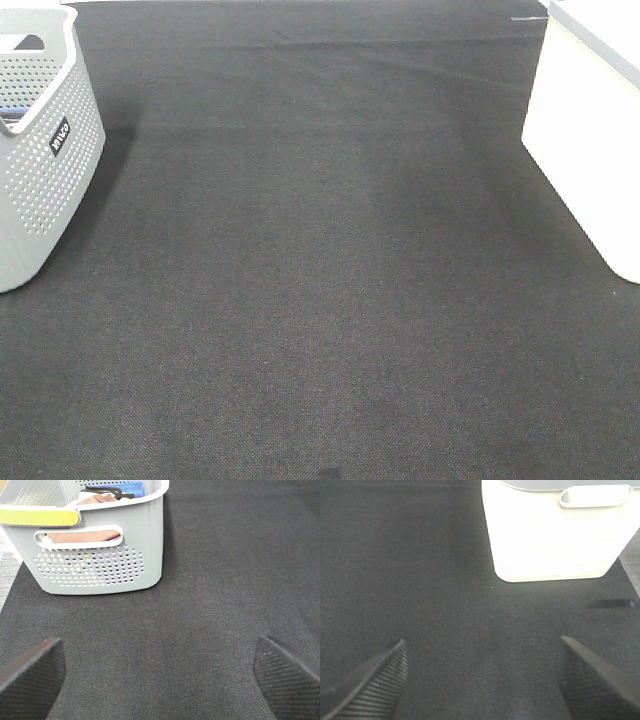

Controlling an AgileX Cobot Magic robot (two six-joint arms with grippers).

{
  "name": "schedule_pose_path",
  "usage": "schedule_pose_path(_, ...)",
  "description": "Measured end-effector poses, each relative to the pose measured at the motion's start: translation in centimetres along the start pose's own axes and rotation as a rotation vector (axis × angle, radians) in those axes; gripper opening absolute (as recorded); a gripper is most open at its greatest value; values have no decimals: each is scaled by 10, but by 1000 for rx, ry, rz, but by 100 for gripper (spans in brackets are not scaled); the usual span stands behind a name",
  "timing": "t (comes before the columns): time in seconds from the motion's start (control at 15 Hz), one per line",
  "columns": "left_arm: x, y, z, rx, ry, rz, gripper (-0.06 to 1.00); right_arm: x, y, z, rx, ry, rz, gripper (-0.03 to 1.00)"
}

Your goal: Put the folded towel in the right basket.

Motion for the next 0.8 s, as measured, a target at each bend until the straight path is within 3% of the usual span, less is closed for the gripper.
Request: schedule_pose_path(0.8, 0, 0, 0, 0, 0, 0, 97, 0, 0, 0, -1, 0, 0, 77)
Point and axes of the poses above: a point on each arm's last joint axis where the gripper is mounted, z pointing back along that axis away from the gripper, x along the wrist's bending axis when the last joint is at zero, y = z × x, the point moved 7 cm from there along -z, pointing out along that axis toward the gripper, and after that the axes turned 5 degrees about -z, right-handed, at the moved point
